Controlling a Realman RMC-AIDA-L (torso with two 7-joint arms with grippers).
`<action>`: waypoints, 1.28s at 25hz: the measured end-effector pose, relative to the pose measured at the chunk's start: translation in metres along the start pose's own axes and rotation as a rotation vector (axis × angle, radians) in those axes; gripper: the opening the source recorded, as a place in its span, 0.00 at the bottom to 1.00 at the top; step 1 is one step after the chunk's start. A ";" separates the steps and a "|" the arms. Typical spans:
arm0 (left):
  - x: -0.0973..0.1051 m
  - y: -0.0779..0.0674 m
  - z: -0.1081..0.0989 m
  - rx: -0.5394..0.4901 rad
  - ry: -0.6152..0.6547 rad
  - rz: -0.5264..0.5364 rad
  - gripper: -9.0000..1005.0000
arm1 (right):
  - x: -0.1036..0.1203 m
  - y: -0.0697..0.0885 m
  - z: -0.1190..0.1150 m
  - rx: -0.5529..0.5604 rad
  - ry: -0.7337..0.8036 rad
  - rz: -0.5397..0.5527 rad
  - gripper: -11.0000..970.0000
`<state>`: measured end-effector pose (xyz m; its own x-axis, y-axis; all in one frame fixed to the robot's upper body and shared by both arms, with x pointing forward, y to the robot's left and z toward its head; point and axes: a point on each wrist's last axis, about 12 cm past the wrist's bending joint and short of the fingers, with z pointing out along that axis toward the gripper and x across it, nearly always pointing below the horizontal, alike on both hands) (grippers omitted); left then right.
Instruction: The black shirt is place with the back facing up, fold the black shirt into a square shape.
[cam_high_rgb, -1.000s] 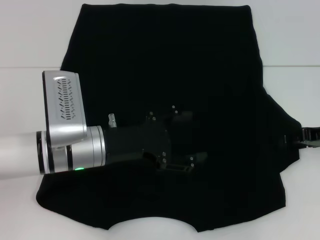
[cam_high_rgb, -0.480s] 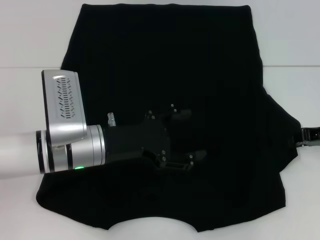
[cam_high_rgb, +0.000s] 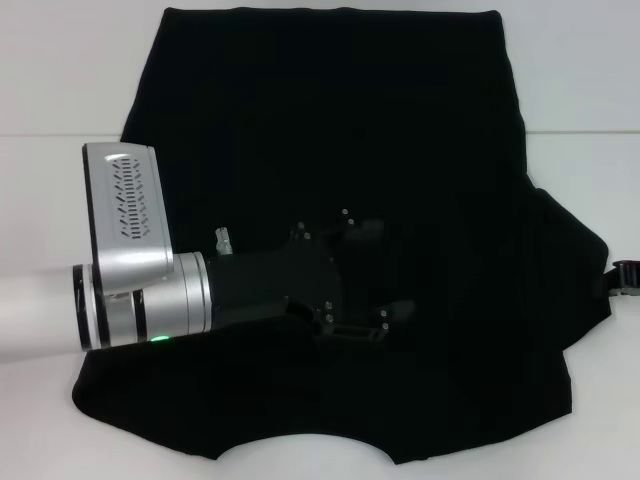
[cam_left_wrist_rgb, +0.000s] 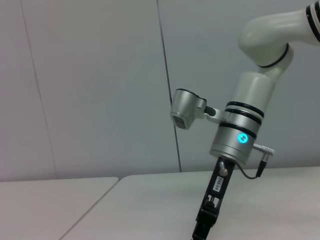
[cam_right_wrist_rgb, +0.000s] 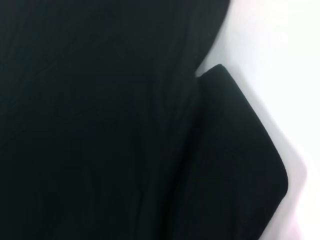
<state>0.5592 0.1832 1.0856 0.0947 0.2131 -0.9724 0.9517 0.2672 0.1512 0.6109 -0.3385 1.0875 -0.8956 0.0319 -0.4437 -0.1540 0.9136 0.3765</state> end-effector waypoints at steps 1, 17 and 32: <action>0.000 0.000 0.000 -0.001 -0.002 -0.001 0.89 | 0.001 -0.002 -0.001 -0.001 -0.005 0.004 0.02; -0.002 0.000 0.001 0.001 -0.010 -0.023 0.88 | 0.035 -0.042 -0.027 -0.020 -0.107 0.123 0.02; -0.001 -0.001 0.001 0.006 -0.007 -0.025 0.87 | 0.030 -0.044 -0.028 0.005 -0.144 0.110 0.02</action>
<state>0.5583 0.1817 1.0858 0.0725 0.1996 -0.9772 0.9556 0.2666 0.1254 0.5795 -0.3890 1.0801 -0.8379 0.1894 -0.5119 -0.0556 0.9033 0.4254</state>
